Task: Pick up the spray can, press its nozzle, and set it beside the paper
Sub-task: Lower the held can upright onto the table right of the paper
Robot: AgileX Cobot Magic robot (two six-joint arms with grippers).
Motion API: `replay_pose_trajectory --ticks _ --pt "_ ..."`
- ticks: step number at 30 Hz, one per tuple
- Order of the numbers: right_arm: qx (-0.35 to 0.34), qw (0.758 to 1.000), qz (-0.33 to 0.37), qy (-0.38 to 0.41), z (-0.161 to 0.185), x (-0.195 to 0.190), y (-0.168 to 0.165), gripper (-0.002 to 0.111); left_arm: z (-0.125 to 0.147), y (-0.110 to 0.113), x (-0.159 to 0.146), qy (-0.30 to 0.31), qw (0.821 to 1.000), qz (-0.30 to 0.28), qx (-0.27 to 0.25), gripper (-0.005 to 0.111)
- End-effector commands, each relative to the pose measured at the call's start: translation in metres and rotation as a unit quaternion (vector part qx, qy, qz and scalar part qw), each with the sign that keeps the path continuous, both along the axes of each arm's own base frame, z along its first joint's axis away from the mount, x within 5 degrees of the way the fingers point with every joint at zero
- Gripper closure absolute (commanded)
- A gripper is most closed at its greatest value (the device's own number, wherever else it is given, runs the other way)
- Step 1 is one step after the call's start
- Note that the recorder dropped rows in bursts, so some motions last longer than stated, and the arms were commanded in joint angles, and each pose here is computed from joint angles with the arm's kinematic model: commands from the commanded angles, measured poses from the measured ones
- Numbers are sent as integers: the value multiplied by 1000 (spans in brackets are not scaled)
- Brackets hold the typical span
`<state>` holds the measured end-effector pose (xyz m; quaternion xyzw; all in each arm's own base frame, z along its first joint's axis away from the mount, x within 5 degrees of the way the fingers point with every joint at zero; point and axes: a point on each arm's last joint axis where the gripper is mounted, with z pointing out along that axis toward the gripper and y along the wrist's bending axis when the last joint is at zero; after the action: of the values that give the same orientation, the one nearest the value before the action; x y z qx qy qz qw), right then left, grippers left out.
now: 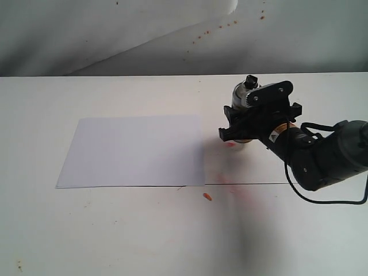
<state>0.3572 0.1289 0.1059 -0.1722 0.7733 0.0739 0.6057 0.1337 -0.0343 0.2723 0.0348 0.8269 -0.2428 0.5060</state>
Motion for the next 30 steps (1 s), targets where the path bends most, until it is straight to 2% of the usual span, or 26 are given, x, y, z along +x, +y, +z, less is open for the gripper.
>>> replay_pose_trajectory --ticks 1,28,30 --pt "15 999 -4 -32 9 3 0 108 -1 -2 -1 4 1000 -7 -6 107" --pt "39 999 -15 18 -20 1 -1 108 -1 -4 -3 8 1000 -18 -9 107" --pt "38 999 -15 18 -20 1 -1 105 -1 -4 -3 8 1000 -18 -9 107"
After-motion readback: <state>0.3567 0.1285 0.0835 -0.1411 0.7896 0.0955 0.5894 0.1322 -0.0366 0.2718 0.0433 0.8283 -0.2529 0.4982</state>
